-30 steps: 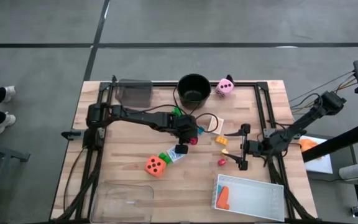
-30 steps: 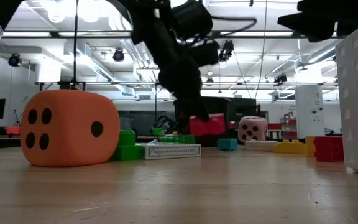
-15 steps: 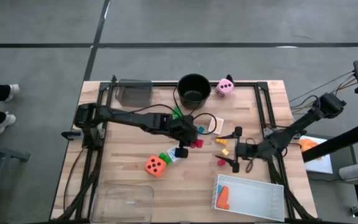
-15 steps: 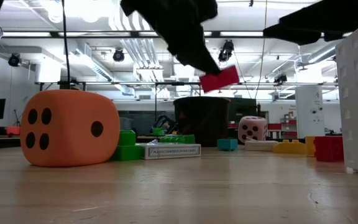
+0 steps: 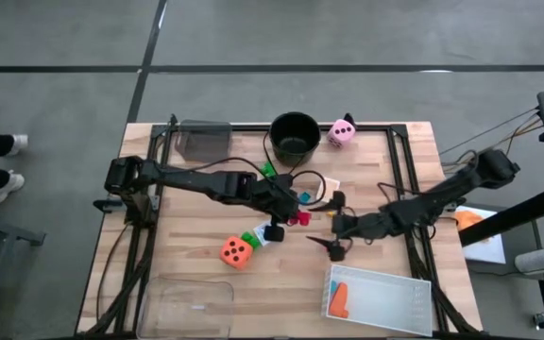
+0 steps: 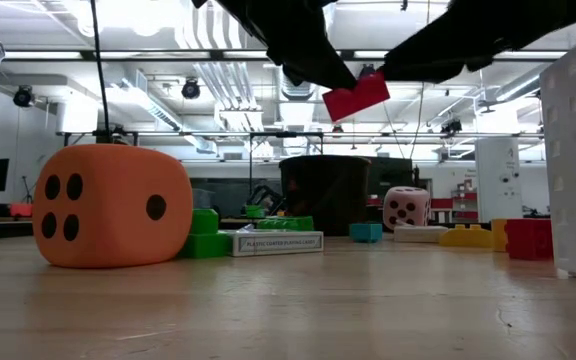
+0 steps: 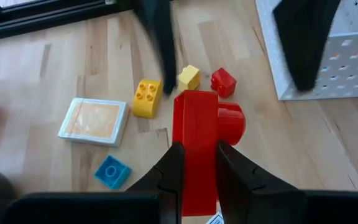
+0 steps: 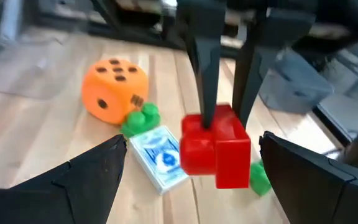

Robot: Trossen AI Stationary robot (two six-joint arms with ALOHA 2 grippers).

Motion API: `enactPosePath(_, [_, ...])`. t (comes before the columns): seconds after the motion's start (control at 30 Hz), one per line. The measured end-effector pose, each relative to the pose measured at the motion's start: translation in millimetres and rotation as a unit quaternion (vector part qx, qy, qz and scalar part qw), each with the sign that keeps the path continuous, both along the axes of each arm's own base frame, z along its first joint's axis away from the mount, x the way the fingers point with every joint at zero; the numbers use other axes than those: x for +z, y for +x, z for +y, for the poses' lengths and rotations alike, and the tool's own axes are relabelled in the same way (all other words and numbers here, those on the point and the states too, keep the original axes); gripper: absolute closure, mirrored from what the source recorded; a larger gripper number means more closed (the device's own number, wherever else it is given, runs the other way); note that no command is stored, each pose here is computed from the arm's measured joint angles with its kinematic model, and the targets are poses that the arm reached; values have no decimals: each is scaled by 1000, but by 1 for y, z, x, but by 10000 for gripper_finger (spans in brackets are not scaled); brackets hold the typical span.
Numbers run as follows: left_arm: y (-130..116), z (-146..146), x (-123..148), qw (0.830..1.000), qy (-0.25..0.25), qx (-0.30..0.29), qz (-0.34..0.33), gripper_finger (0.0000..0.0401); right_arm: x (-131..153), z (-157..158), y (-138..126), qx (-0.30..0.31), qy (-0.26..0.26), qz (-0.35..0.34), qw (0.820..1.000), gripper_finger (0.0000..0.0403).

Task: Pick & Place Toys
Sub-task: Put the top red game piece into the white bin

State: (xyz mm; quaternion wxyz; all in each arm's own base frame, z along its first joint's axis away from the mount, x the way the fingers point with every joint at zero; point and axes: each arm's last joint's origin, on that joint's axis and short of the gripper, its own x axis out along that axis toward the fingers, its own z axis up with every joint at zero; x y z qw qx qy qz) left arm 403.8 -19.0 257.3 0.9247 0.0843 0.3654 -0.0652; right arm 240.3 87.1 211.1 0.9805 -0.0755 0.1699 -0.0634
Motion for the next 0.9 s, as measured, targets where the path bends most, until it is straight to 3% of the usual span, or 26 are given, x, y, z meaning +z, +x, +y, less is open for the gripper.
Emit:
enactPosePath(0.23, [0, -4, 0, 1000, 0, -5, -1, 343, -2, -2, 18, -29, -7, 31, 999, 41])
enactPosePath(0.57, [1, -8, 2, 1000, 0, -11, -11, 343, -2, -1, 19, -32, -4, 36, 999, 48])
enactPosePath(0.7, [1, -8, 2, 1000, 1, -12, -13, 343, -3, -1, 19, -33, -2, 37, 999, 90])
enactPosePath(0.9, [1, -9, 3, 1000, -1, -13, -15, 343, -3, -1, 19, -32, -3, 38, 999, 208])
